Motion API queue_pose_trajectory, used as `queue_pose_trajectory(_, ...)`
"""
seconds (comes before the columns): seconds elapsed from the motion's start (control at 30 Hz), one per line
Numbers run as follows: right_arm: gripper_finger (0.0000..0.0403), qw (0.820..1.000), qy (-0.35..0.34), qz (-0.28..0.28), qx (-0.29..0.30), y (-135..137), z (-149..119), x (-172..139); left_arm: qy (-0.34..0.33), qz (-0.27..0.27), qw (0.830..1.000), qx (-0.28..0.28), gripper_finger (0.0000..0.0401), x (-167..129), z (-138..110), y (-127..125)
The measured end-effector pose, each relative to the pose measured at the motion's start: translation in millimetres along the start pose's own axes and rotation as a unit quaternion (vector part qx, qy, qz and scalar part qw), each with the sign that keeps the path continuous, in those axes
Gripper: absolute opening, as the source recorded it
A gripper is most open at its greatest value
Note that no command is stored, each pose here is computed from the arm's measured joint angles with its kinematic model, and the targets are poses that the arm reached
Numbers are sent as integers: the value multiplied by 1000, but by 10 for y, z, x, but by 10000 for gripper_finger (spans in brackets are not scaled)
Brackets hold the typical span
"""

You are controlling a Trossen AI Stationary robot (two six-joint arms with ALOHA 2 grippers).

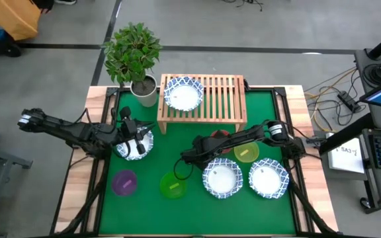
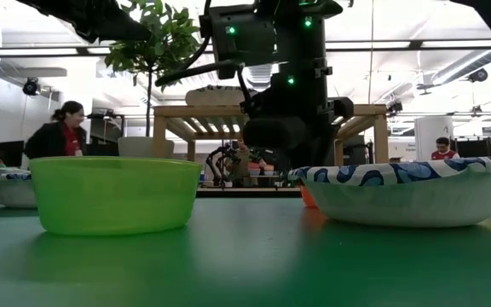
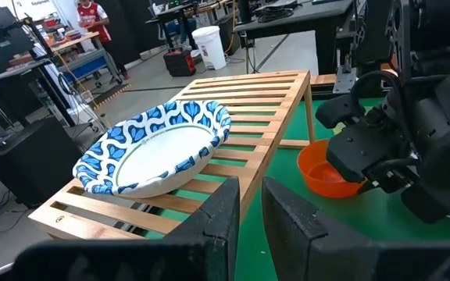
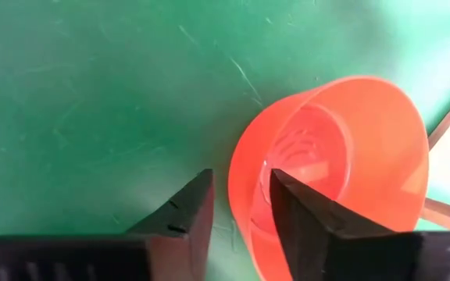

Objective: Place and stack bowls onto a shelf
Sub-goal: Put the orange bowl on the shelf

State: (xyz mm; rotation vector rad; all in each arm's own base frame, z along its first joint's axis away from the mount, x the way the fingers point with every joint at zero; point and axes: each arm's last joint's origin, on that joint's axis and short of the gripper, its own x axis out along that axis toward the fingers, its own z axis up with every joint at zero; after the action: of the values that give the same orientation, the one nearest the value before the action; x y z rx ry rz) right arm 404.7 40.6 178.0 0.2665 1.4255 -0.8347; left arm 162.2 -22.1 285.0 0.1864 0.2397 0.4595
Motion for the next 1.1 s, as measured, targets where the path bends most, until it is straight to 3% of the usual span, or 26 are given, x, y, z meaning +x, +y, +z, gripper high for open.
queue_pose_trajectory(0.23, 19, 1000, 1, 1, -10, 1, 0, 0, 0, 0, 1000, 0, 39, 0, 0, 0)
queue_pose_trajectory(0.5, 9, 999, -4, 15, -31, -41, 4, -116, 0, 0, 1000, 0, 39, 0, 0, 0)
queue_pose_trajectory(0.7, 9, 993, -10, 85, -79, -65, 30, -396, 0, 0, 1000, 0, 39, 0, 0, 0)
queue_pose_trajectory(0.9, 9, 973, -34, 180, -141, -20, 51, -817, 0, 0, 1000, 0, 39, 0, 0, 0)
queue_pose_trajectory(1.1, 9, 933, -89, 268, -223, 55, 4, -1322, 0, 0, 1000, 0, 39, 0, 0, 0)
